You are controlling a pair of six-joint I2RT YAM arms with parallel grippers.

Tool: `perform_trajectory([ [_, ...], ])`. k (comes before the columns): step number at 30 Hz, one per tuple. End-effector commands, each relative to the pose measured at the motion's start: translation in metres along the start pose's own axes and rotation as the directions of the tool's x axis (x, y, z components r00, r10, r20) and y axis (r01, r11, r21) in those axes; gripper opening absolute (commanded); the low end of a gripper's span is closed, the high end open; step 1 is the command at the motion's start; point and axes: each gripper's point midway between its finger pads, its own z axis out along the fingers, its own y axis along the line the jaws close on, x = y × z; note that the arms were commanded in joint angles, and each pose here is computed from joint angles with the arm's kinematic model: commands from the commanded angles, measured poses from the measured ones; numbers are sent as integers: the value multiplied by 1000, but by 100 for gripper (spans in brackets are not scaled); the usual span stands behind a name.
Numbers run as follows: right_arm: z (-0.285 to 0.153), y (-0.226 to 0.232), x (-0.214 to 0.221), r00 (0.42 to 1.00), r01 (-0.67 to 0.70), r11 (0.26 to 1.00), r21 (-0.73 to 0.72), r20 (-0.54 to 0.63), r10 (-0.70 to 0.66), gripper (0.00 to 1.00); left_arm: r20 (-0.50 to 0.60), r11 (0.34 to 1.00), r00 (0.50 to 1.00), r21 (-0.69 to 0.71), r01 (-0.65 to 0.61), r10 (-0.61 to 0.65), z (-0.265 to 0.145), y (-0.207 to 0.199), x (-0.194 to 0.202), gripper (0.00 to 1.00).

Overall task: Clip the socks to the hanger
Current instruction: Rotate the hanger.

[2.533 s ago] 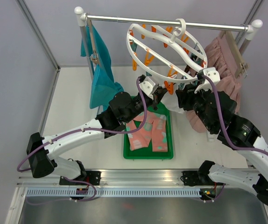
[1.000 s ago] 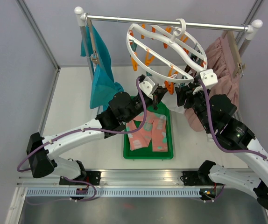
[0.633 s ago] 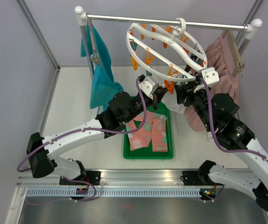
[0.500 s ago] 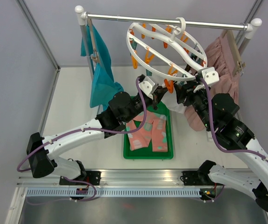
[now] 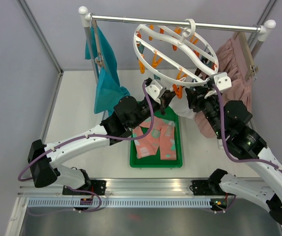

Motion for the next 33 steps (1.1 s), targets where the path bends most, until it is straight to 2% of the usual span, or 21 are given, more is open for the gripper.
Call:
perform_trajectory([
  [1, -4, -3, -16, 998, -34, 999, 4, 61, 34, 44, 68, 1000, 997, 22, 18, -19, -3, -2, -24, 2],
  [6, -6, -5, -18, 996, -64, 998, 17, 68, 63, 36, 66, 1000, 998, 19, 19, -20, -3, -1, -23, 2],
  [12, -6, -7, -15, 995, -86, 996, 33, 51, 85, 23, 55, 1000, 998, 15, 23, -24, -4, -1, -17, 2],
  [16, -5, -8, -13, 994, -95, 995, 41, 49, 93, 21, 54, 1000, 998, 14, 26, -26, -4, -1, -16, 2],
  [19, -8, -6, -14, 994, -102, 994, 30, 49, 100, 24, 52, 1000, 998, 14, 26, -26, -3, -1, -16, 2],
  [26, -20, -7, -15, 994, -95, 996, 1, 51, 94, 42, 52, 1000, 998, 15, 26, -26, -1, -2, -16, 2],
  [33, -33, -8, -11, 995, -75, 997, -26, 63, 77, 47, 54, 1000, 998, 18, 26, -26, 1, -2, -16, 2],
])
